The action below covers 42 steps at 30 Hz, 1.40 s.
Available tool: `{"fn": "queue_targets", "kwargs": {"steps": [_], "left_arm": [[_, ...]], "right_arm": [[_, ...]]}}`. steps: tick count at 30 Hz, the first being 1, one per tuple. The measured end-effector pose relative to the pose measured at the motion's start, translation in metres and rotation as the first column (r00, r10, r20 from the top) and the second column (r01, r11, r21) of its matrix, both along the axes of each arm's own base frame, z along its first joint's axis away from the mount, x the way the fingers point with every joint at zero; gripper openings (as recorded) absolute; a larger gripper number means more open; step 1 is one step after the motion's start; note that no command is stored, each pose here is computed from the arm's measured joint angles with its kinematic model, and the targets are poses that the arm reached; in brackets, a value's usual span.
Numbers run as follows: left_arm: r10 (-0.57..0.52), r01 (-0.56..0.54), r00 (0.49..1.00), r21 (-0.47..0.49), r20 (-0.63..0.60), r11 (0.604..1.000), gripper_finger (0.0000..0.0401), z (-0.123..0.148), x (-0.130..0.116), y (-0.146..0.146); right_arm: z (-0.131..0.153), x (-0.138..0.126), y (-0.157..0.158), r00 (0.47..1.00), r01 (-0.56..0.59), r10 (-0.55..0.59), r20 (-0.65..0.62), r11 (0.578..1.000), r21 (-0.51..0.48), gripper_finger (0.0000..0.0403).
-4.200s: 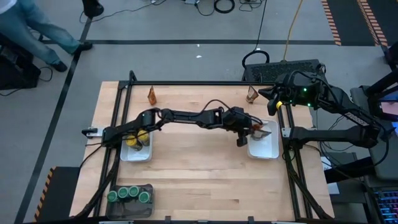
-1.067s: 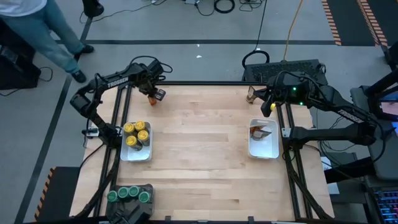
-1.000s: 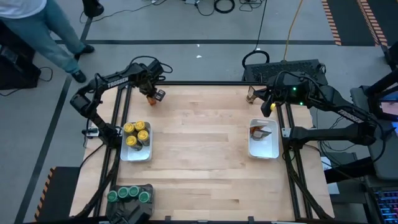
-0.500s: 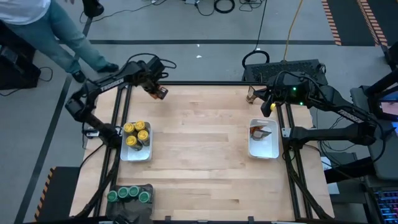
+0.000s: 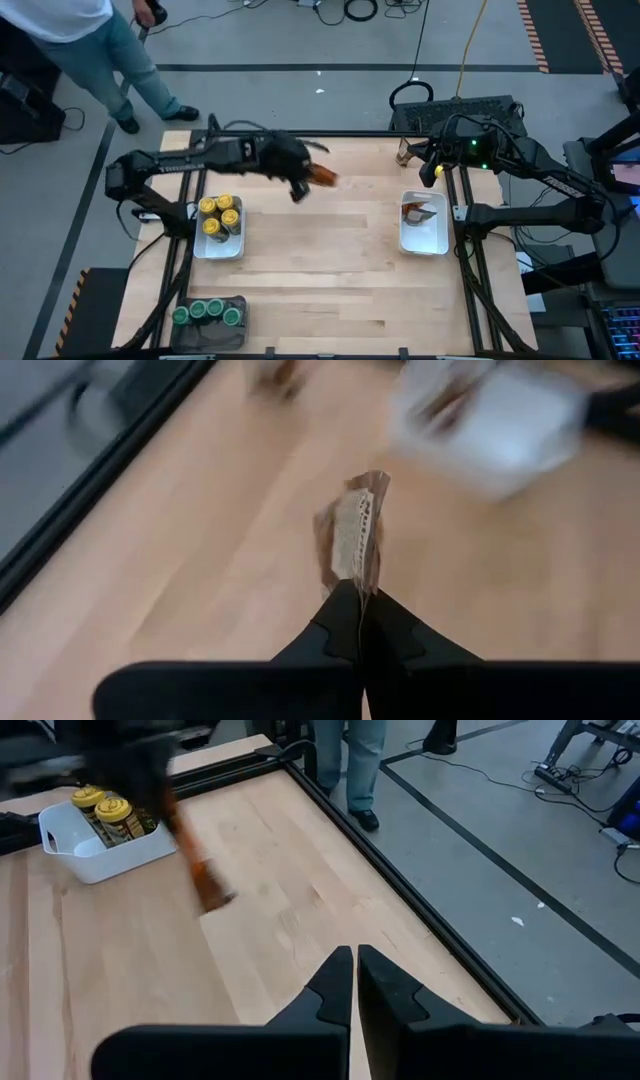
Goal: Sort spices by type
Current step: Put the left orange seasoning bag into the right white bin
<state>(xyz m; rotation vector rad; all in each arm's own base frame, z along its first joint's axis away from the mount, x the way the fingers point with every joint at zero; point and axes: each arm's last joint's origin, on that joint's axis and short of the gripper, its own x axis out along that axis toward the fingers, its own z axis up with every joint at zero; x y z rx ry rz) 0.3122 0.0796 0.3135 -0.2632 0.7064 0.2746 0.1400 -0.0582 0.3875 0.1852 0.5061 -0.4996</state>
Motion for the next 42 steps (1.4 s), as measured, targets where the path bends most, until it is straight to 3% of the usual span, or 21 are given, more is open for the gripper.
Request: {"fn": "queue_targets", "kwargs": {"steps": [4, 8, 14, 20, 27, 42], "left_arm": [[-0.094, 0.082, 0.969, 0.065, 0.229, 0.995, 0.0001, 0.011, 0.029, -0.027], [-0.162, 0.134, 0.933, 0.107, 0.321, 0.985, 0.0, 0.008, 0.048, -0.041], [-0.22, 0.185, 0.921, 0.135, 0.322, 0.973, 0.0, 0.003, 0.079, -0.052], [-0.333, 0.281, 0.876, 0.193, 0.349, 0.94, 0.0, 0.006, 0.127, -0.058], [-0.429, 0.372, 0.83, 0.218, 0.357, 0.902, 0.0, -0.007, 0.18, -0.065], [-0.474, 0.435, 0.805, 0.189, 0.356, 0.88, 0.0, -0.046, 0.232, -0.073]], "right_arm": [[0.0, 0.0, 0.0, 1.0, 0.001, -0.001, -0.004, 1.0, -0.003, 0.0], [0.0, 0.0, 0.0, 1.0, 0.006, -0.006, -0.006, 1.0, -0.005, 0.0], [-0.001, -0.001, -0.001, 1.0, 0.012, -0.012, -0.012, 1.0, 0.001, 0.0], [-0.002, -0.002, 0.0, 1.0, 0.009, -0.009, -0.023, 1.0, -0.001, 0.0], [-0.003, -0.012, 0.002, 0.998, 0.038, -0.038, -0.056, 0.999, -0.01, 0.0], [0.001, -0.024, 0.007, 0.998, 0.053, -0.054, -0.027, 0.998, -0.017, 0.0]]}}
